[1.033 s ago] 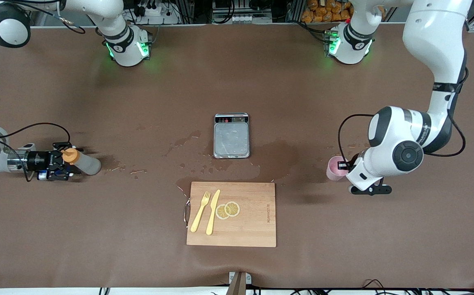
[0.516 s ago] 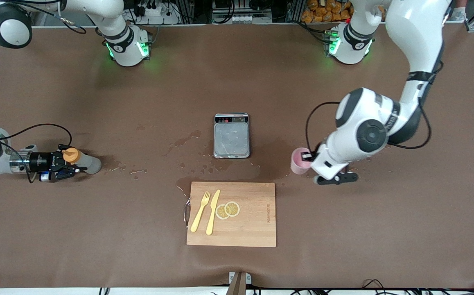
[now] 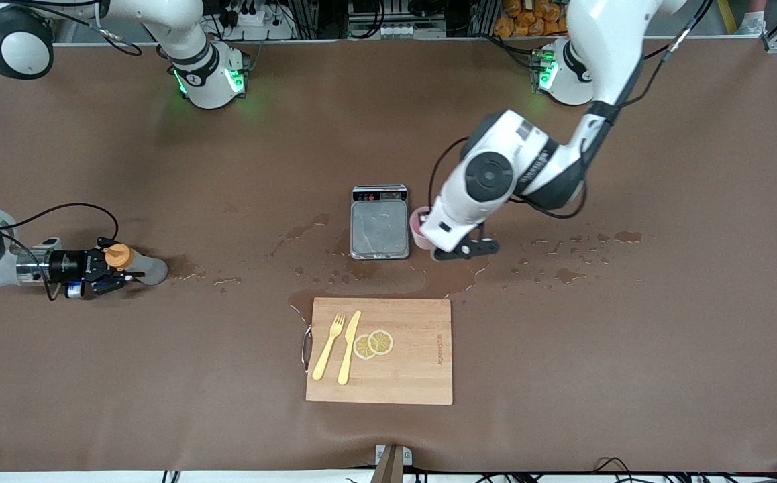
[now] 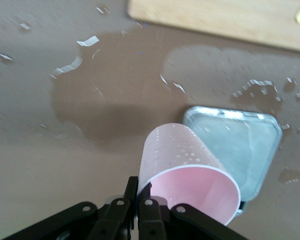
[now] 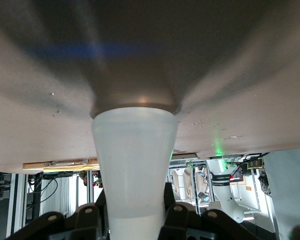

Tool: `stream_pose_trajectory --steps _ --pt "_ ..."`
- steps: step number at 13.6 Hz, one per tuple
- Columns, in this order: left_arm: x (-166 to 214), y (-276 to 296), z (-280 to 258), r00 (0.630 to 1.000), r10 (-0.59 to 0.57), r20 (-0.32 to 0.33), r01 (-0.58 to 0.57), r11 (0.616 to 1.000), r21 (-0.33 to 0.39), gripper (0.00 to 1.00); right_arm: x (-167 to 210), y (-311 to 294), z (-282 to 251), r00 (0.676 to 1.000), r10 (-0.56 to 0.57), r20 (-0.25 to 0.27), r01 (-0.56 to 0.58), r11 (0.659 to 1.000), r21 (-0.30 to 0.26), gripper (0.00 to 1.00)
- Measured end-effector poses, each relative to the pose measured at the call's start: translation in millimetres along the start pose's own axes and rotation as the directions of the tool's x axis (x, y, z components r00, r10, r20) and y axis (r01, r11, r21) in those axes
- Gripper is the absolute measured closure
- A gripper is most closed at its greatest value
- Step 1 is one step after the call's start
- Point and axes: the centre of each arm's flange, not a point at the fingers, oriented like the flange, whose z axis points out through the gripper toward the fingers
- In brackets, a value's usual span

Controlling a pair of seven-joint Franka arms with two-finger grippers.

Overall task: Add sauce to pink cup with both arms
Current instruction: 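Carry the pink cup with the left gripper onto the metal tray, then release the cup and raise the left gripper while the right gripper lifts the bottle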

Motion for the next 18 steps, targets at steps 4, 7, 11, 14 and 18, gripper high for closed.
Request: stream_pose_trajectory --steps 4,7,11,14,18 --pt "-40 53 41 1.0 0.022 -0.021 -0.023 0.999 -0.034 0.96 -5 -7 6 1.0 -0.009 -0.01 0.008 1.0 -0.011 0.57" --pt "-43 62 63 0.999 0.025 -0.021 -0.026 0.999 -0.045 0.96 -18 -20 10 0.999 -0.017 -0.031 0.016 1.0 -0.026 0.57" --pt "-32 65 70 0.999 0.014 -0.03 -0.016 0.998 -0.067 0.96 -38 -33 10 0.998 -0.017 -0.068 0.014 0.999 -0.045 0.57" --pt "-35 72 75 0.999 0.023 -0.031 -0.025 0.997 -0.074 0.96 -52 -40 15 0.995 0.008 -0.099 -0.015 0.997 -0.07 0.57" --pt "-39 78 72 0.999 0.032 -0.039 -0.036 0.996 -0.084 0.69 -67 -48 25 0.992 0.032 -0.126 -0.043 0.995 -0.092 0.56"
